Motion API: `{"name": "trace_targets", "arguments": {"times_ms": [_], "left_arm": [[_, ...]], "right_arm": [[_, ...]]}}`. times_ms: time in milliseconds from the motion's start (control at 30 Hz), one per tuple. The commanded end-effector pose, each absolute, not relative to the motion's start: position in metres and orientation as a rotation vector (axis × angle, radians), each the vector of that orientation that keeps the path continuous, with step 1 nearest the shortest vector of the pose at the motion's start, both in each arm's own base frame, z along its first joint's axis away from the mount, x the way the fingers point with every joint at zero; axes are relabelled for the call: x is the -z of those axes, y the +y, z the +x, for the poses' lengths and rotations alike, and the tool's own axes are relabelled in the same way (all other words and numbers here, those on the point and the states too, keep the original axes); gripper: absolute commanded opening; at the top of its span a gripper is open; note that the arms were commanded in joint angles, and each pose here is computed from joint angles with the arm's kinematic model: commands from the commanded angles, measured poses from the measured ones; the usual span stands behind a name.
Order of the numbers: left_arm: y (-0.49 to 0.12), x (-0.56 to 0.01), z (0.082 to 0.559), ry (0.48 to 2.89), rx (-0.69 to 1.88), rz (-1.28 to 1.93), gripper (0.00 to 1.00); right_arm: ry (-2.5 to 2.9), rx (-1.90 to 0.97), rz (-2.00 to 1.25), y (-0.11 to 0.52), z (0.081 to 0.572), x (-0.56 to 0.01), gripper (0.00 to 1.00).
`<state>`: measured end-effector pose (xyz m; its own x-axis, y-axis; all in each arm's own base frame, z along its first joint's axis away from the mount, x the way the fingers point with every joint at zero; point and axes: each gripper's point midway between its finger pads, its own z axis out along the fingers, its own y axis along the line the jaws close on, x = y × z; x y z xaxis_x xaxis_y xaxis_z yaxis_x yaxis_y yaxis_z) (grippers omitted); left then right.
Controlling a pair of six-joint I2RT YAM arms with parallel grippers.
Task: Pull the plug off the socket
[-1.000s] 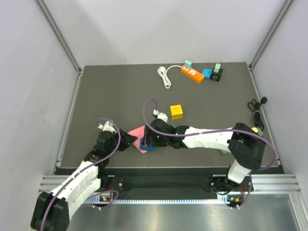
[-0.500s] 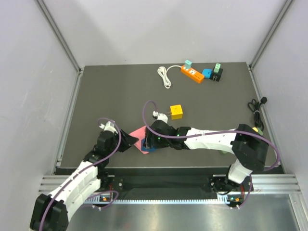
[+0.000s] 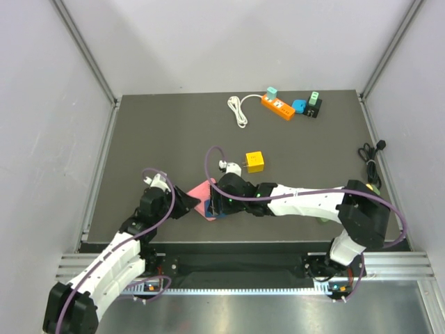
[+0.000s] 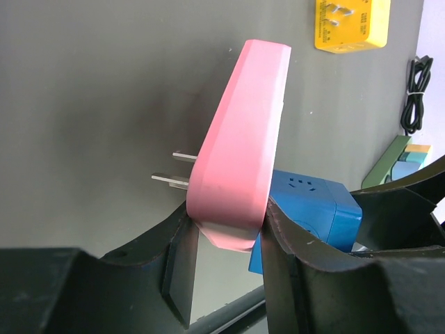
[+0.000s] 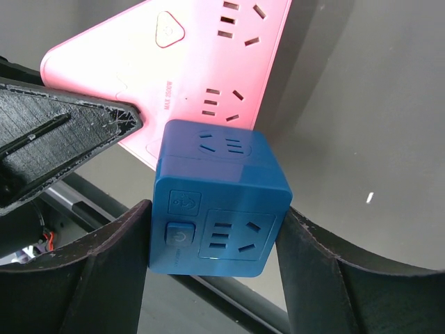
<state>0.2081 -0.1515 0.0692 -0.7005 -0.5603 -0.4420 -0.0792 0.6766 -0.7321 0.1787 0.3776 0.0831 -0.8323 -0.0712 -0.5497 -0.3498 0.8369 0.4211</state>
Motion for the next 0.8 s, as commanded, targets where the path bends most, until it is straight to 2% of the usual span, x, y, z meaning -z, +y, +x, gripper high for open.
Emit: {"name": "trace_targets", "arguments": {"times_ms": [0,367,533,767], "left_arm": [[-0.116,-0.04,0.207,2.295,0.636,-0.515,0.0],[-0.113,-0.037,0.209,2.298,0.611,-0.526,0.0],[-0.112,-0.035,0.207,2.3,0.609,-0.529,0.0],[-0.113,-0.035,0.207,2.299,0.613,-0.53,0.0]], "right_arm": [[2.381,-0.592,-0.356,0.357,0.196,-0.119,0.0],[2.366,-0.866,-0.347,0.367,0.189,-0.134,0.0],[2.347,-1.203,-0.232,0.357,0.193,-0.144,0.0],[2.415,-0.906,-0.337,0.352,0.194,-0.129,0.0]]}}
